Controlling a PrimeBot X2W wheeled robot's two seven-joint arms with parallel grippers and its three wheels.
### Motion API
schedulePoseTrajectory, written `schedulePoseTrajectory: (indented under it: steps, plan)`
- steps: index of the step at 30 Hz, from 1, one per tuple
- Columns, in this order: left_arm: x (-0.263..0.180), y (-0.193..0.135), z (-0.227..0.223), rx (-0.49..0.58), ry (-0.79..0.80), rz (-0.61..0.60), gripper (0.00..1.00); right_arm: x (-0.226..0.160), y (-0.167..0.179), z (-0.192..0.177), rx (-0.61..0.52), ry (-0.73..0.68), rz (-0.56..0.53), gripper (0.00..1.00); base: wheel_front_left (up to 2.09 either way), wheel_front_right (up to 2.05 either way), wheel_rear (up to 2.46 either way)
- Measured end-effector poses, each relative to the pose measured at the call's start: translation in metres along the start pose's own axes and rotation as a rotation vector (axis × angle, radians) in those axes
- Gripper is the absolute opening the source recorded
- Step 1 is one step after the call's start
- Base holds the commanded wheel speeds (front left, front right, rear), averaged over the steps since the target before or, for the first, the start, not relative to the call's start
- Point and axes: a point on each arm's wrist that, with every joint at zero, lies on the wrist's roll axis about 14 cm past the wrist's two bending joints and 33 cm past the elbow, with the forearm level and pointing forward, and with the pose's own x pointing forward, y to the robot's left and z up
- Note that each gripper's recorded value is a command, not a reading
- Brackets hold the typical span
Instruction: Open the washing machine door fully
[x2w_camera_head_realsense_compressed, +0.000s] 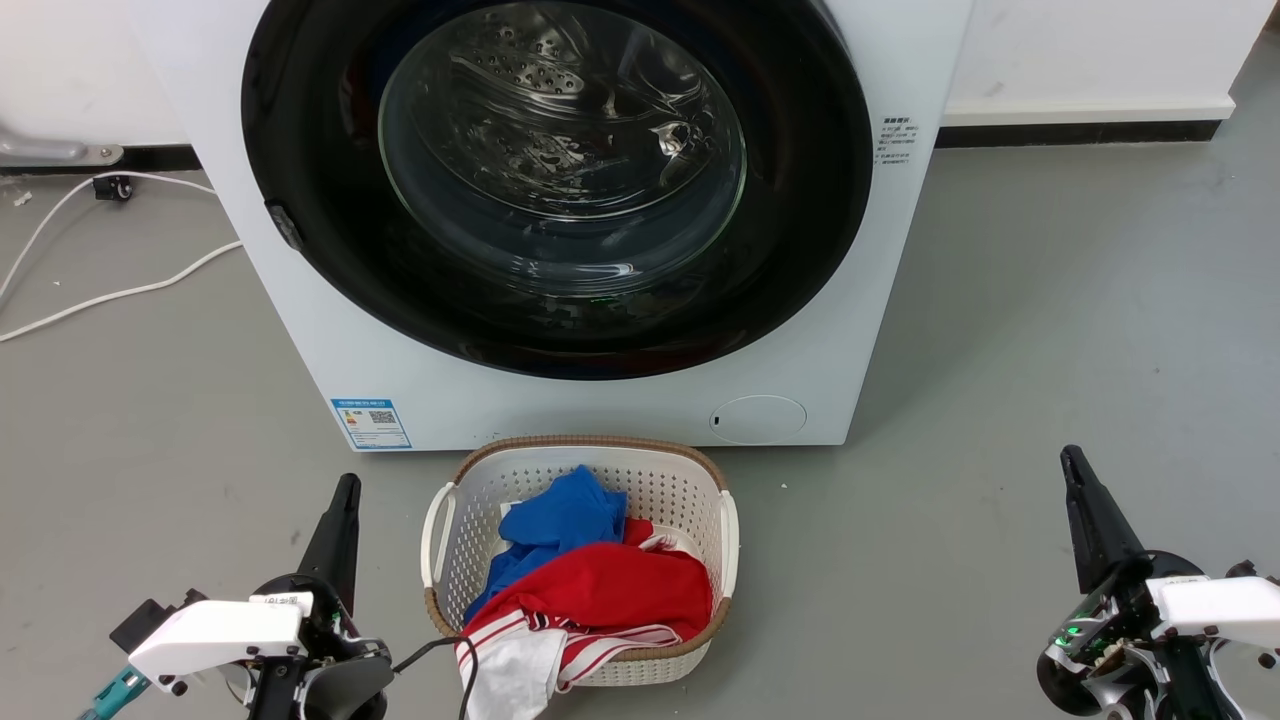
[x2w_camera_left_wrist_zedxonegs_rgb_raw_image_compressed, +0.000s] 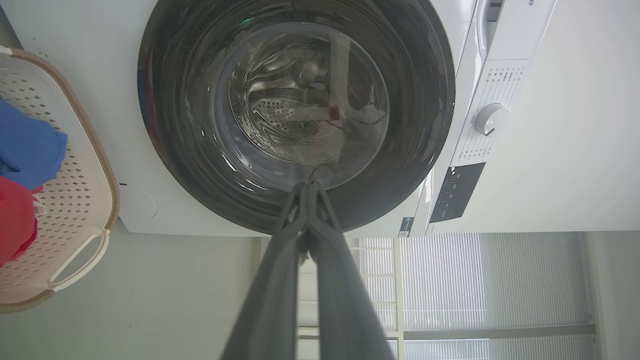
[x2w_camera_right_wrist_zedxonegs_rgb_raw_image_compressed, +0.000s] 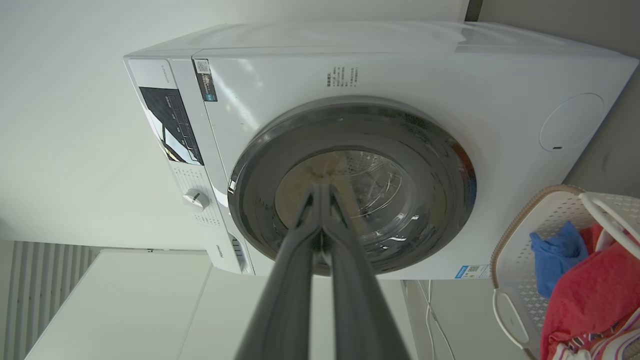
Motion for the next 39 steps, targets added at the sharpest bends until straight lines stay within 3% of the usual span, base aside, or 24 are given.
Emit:
schedulePoseTrajectory:
  steps: [19, 20, 25, 32, 39]
  plan:
    - [0.0, 0.0, 0.0, 0.0, 0.0, 0.0, 0.0, 0.0, 0.0, 0.0, 0.001, 0.001, 0.0, 0.0, 0.0, 0.0, 0.0]
    - [-0.001, 0.002, 0.0, -0.001, 0.0, 0.007, 1.0, -0.001, -0.002, 0.0, 0.002, 0.0, -0.006, 1.0, 0.0, 0.0, 0.0]
    - [-0.013, 0.027, -0.001, -0.008, -0.005, 0.08, 1.0, -0.013, -0.028, 0.001, 0.009, -0.011, -0.082, 1.0, 0.0, 0.0, 0.0]
    - [-0.012, 0.022, 0.003, 0.056, -0.031, 0.07, 1.0, -0.015, -0.025, 0.008, -0.062, -0.046, -0.079, 1.0, 0.0, 0.0, 0.0]
    - [-0.009, 0.01, 0.005, 0.187, -0.047, 0.054, 1.0, -0.017, -0.02, 0.015, -0.198, -0.07, -0.07, 1.0, 0.0, 0.0, 0.0]
